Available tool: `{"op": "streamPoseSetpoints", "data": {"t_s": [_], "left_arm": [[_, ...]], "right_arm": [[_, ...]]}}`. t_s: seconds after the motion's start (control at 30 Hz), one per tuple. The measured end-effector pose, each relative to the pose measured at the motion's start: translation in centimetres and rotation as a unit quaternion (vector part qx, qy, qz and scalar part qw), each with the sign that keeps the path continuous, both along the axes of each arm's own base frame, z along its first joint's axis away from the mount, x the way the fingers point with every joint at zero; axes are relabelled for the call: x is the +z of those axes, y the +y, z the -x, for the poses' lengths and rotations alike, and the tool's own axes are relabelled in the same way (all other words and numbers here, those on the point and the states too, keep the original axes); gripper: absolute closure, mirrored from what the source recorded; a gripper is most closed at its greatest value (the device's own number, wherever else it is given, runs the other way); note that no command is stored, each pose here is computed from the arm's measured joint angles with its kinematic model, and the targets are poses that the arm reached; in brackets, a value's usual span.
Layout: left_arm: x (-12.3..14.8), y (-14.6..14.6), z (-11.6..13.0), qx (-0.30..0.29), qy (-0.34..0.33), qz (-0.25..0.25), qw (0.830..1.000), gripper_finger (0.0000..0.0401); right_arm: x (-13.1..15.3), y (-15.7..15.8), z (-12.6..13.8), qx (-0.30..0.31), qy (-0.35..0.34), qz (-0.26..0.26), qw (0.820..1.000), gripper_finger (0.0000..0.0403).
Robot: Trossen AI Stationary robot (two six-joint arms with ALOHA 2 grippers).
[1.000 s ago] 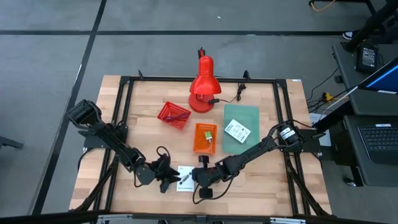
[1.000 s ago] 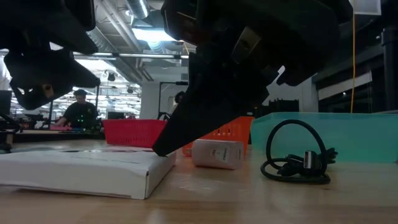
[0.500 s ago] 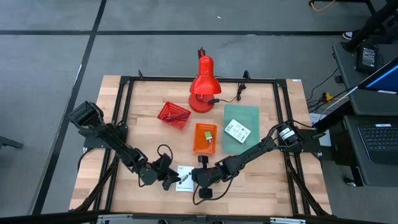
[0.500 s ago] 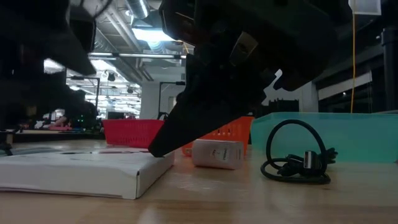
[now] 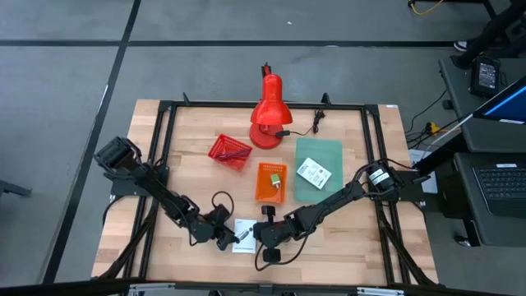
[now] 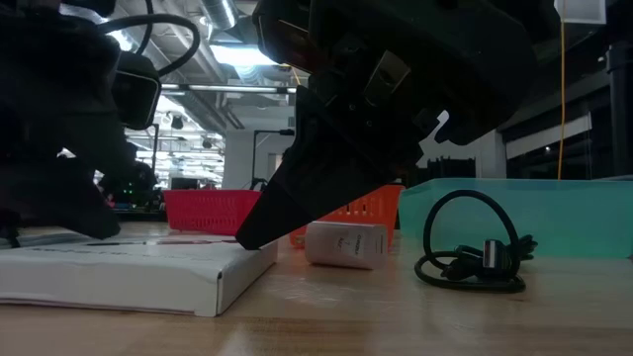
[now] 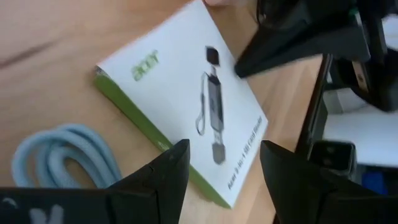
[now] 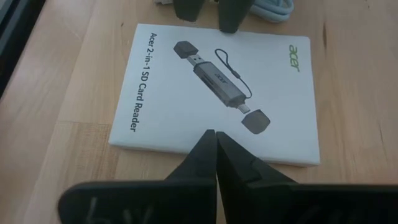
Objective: Pick and place items into bin
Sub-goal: Put the white card reader box into the light blue bin
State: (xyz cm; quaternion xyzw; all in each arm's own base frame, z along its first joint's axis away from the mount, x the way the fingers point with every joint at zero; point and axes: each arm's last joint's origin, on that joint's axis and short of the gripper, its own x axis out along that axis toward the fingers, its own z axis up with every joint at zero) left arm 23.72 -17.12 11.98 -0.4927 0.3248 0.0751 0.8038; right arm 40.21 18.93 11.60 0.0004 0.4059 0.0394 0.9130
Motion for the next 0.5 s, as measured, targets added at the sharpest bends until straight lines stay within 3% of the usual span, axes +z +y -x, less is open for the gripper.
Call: {"op": "streamPoseSetpoints", "data": {"t_s": [0.13,0.33,0.5], "left_arm": [[0.1,-0.1,0.1,-0.016,0.004,0.004,1.000,0.0210],[-0.6,0.5,0.5,0.010,0.057,0.002,0.998,0.0214],[-0.6,1.1,0.1,0.019,0.055,-0.005,0.998,0.0217]], "right_arm": [[0.0,0.0,0.0,0.000,0.000,0.000,1.000,0.0403],[0.0,0.0,0.0,0.000,0.001,0.000,1.000,0.0403],[0.0,0.0,0.0,0.000,0.001,0.000,1.000,0.0403]]}}
